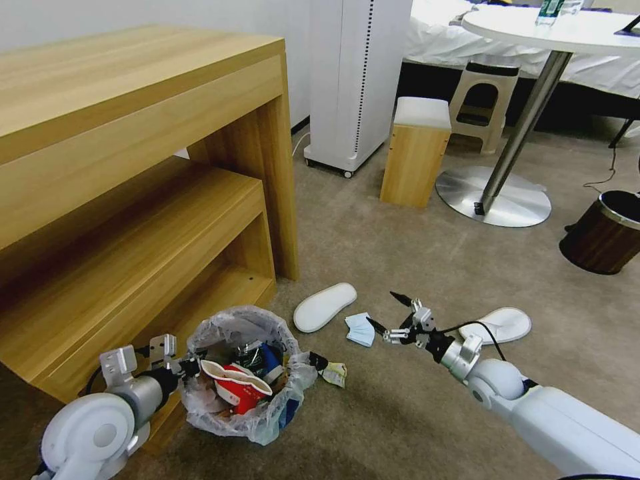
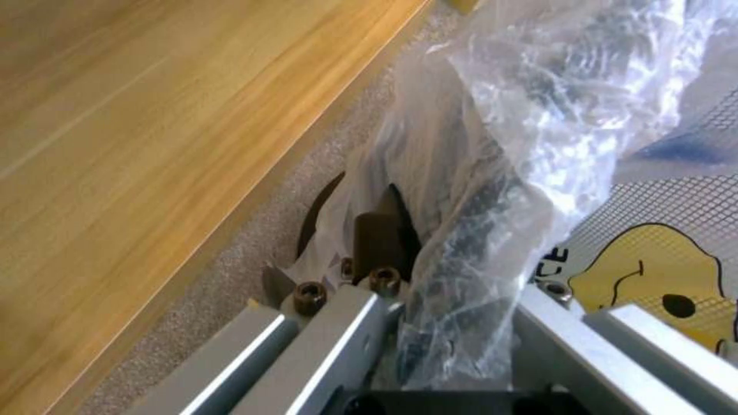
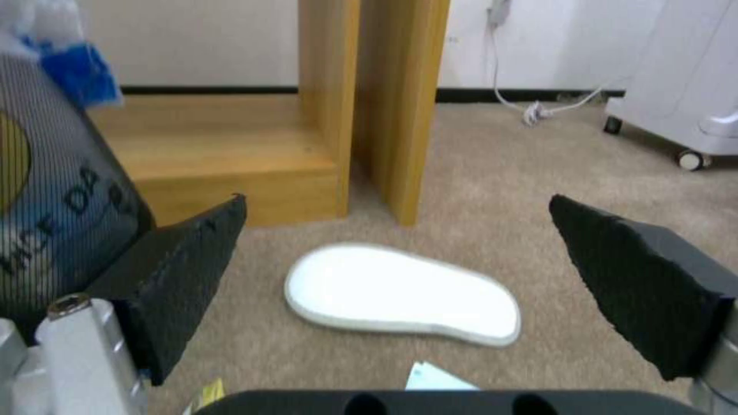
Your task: Pick up the trash bin and place the garbage on the floor into it.
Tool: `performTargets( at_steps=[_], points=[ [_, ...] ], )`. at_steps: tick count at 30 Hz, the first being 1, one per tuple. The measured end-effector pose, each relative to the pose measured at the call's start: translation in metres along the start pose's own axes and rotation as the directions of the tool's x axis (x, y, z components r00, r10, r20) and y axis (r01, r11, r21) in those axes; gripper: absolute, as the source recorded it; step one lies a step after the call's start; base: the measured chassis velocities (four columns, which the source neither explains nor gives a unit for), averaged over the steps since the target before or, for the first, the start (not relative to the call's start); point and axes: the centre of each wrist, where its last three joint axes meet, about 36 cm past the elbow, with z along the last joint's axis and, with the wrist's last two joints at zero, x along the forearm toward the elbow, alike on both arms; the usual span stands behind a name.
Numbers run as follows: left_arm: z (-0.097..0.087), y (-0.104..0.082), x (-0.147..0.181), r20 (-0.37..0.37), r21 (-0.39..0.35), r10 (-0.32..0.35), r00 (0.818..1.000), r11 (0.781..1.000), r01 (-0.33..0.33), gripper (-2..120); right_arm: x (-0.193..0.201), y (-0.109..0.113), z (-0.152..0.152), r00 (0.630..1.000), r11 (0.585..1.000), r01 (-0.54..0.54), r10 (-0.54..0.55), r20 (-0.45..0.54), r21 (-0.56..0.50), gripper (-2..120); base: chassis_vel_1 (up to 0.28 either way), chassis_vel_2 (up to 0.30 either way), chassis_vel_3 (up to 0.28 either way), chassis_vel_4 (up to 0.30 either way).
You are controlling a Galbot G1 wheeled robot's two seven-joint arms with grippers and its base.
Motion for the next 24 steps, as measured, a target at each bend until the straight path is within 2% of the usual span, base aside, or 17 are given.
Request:
performTargets(
  at_steps=[17, 24],
  points=[
    [0.0, -0.001, -0.001, 0.001, 0.003, 0.006, 1.0, 1.0, -0.006, 0, 0.013, 0.0, 0.039, 0.993, 0.999, 0.053, -0.051, -0.109, 0.011, 100, 0.0, 0.0, 0.0, 0.0],
    [-0.003, -0.001, -0.001, 0.007, 0.005, 0.01, 1.0, 1.0, -0.01, 0, 0.016, 0.01, 0.063, 0.977, 0.992, 0.128, -0.124, -0.175, 0.013, 100, 0.0, 0.0, 0.0, 0.0]
  ],
)
